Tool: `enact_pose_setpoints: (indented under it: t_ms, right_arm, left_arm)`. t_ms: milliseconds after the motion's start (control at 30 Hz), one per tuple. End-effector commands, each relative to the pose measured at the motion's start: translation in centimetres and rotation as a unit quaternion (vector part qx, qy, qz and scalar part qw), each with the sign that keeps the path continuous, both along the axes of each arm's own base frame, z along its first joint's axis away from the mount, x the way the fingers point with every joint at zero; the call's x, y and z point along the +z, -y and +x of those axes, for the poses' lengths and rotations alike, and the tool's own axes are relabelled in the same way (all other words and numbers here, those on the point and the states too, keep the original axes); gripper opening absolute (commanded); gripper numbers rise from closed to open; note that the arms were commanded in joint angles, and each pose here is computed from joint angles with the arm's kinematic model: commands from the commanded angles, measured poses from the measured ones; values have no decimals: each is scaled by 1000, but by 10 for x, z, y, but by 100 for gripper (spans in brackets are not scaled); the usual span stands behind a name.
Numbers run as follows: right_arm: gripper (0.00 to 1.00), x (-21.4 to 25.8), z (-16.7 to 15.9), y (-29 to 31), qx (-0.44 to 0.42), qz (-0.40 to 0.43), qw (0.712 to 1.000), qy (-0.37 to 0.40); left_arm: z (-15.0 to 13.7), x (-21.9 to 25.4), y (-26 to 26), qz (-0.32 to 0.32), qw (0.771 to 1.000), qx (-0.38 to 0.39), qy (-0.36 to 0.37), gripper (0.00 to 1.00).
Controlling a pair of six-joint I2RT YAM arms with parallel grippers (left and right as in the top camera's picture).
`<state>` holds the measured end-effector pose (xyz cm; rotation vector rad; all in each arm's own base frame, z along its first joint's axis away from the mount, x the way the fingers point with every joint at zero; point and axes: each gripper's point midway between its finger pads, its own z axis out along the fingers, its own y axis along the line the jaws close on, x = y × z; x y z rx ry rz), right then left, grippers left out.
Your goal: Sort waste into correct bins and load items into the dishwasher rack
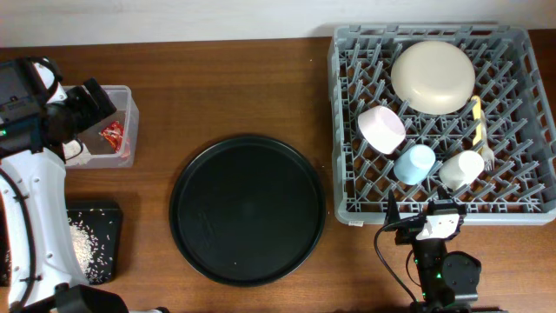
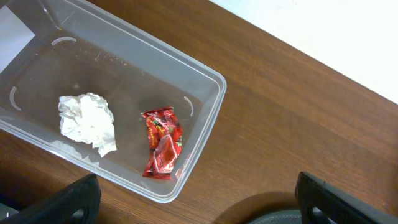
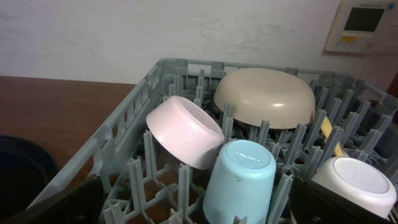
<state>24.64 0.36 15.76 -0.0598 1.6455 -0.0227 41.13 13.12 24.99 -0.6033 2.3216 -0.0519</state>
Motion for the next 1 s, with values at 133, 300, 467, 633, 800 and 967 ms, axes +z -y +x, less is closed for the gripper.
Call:
enact_pose_setpoints:
  t_ms: [133, 300, 467, 633, 800, 967]
  right_arm:
    - [98, -2, 0, 4, -9, 2, 1000, -2]
    - [98, -2, 0, 4, -9, 2, 1000, -2]
    - [98, -2, 0, 4, -9, 2, 1000, -2]
    - [98, -2, 0, 4, -9, 2, 1000, -2]
    - [98, -2, 0, 4, -9, 2, 1000, -2]
    - [98, -2, 0, 4, -9, 2, 1000, -2]
  left_arm:
    - [0, 3, 0, -2, 1000, -1, 5, 99]
    - [-27, 74, 18, 28, 996, -10, 89, 99]
    - [-117, 199, 93, 72, 957, -78, 269, 100]
    - [-217, 258, 141, 90, 903, -145, 394, 99]
    - [-278, 226, 146, 89, 898, -155, 402, 100]
    - [-266, 127, 146, 75, 926, -162, 333, 99]
